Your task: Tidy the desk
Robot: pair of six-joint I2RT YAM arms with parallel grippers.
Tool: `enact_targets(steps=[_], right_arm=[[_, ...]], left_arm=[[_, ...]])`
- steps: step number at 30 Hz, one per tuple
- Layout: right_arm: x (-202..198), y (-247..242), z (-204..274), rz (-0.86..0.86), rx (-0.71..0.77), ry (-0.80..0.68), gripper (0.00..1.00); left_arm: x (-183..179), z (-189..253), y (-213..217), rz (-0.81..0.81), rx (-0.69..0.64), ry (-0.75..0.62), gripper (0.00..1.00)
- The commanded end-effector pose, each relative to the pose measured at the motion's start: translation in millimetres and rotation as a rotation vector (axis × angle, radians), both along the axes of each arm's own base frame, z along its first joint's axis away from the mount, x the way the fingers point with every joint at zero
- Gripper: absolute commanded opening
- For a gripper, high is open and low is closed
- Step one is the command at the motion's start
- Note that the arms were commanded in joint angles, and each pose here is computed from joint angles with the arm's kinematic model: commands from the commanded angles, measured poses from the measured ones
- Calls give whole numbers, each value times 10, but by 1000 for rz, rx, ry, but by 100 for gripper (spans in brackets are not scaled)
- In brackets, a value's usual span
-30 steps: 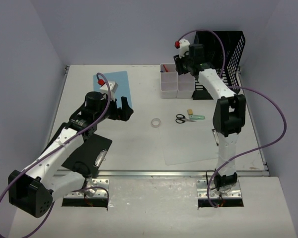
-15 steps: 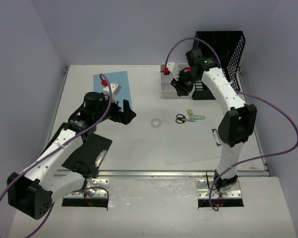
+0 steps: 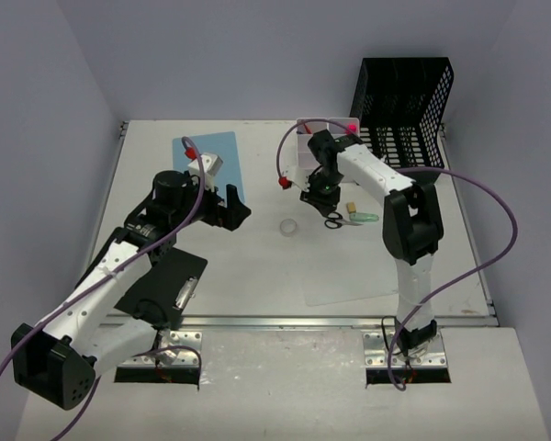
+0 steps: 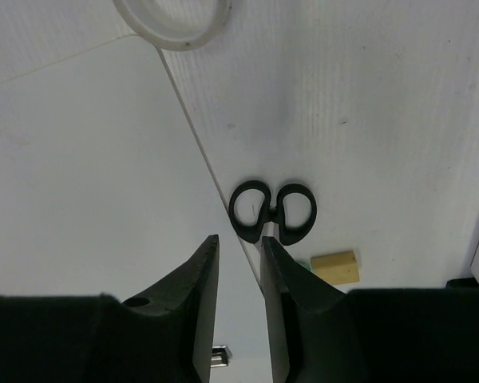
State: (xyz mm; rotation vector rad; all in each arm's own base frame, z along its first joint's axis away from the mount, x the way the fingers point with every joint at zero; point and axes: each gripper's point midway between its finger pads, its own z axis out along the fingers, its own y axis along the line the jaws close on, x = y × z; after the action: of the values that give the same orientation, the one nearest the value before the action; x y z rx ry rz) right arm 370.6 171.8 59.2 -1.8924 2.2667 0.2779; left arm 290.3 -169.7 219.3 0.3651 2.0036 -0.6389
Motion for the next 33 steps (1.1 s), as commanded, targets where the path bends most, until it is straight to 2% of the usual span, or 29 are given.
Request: enact_targets(steps=[1, 7, 33], right_arm=[[148, -79, -96, 25, -44, -41, 29], [191, -134, -322, 40, -91, -25, 31], [110, -210, -756, 64, -104, 21, 32]], left_arm=[[51, 194, 16, 12, -24, -73, 100], [49, 172, 13, 11, -25, -70, 100], [68, 97, 11, 14, -22, -53, 100]])
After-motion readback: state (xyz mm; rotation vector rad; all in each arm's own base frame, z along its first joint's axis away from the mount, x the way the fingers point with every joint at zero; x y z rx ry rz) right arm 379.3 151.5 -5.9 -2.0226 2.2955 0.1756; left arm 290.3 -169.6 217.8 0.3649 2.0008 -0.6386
